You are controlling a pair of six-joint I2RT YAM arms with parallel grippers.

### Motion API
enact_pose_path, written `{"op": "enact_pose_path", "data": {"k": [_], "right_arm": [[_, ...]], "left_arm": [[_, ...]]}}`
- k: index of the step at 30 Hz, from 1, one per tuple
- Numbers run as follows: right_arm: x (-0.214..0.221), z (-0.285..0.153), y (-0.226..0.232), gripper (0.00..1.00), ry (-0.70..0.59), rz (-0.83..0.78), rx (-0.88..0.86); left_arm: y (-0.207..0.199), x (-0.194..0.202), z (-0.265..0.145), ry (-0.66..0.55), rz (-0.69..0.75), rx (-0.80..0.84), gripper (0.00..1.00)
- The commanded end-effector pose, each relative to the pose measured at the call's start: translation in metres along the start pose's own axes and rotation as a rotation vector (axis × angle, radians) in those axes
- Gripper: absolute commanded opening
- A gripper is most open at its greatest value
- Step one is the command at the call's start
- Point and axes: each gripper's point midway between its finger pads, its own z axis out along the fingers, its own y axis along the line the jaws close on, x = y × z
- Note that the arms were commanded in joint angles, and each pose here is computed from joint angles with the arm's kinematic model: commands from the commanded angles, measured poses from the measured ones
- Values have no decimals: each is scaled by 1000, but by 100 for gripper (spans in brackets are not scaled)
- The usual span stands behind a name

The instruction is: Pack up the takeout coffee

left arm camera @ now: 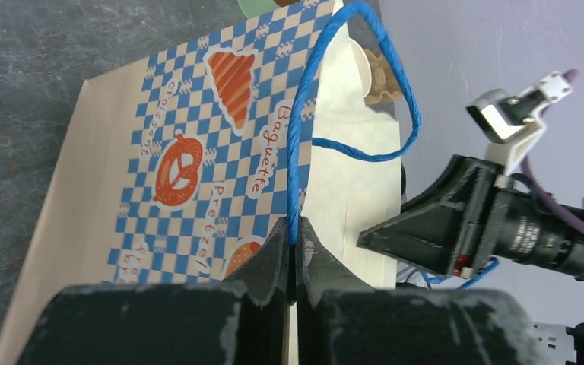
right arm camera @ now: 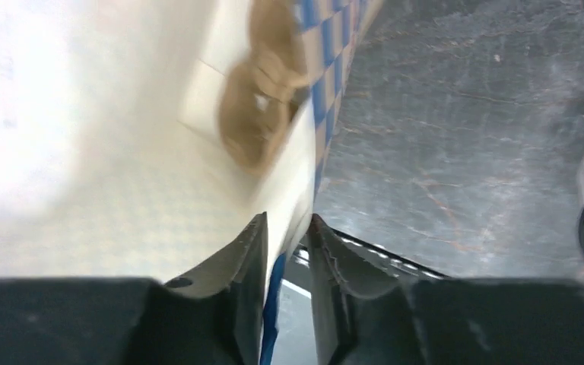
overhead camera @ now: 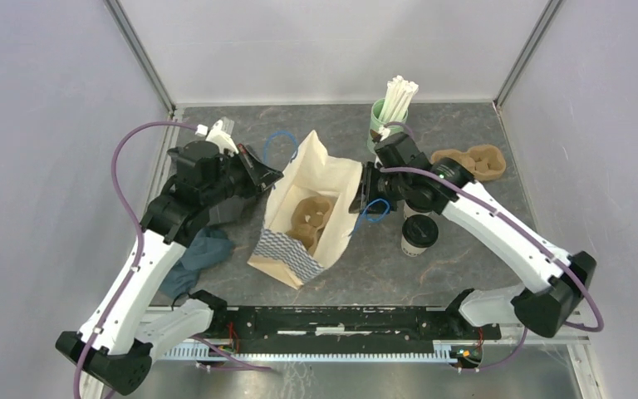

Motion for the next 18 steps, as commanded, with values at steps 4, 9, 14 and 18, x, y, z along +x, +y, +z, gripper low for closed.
{"op": "enact_pose_path", "data": {"k": [4,9,14,18], "right_arm": [[-21,-42,78,3,-117,81,-205],[-43,-73,111,0,-191,75,-288],[-25,-32,79,0,-118,50,-184],[-64,-85,110,0,-278,-76,-177]], "left_arm": [[-32,-23,-24,-49,-60,58,2],[3,-9,-29,-39,-196,-122,2],[49,33,5,128,-193,-243,2],[-31,-31,-24,-5,-74,-22,2]]}}
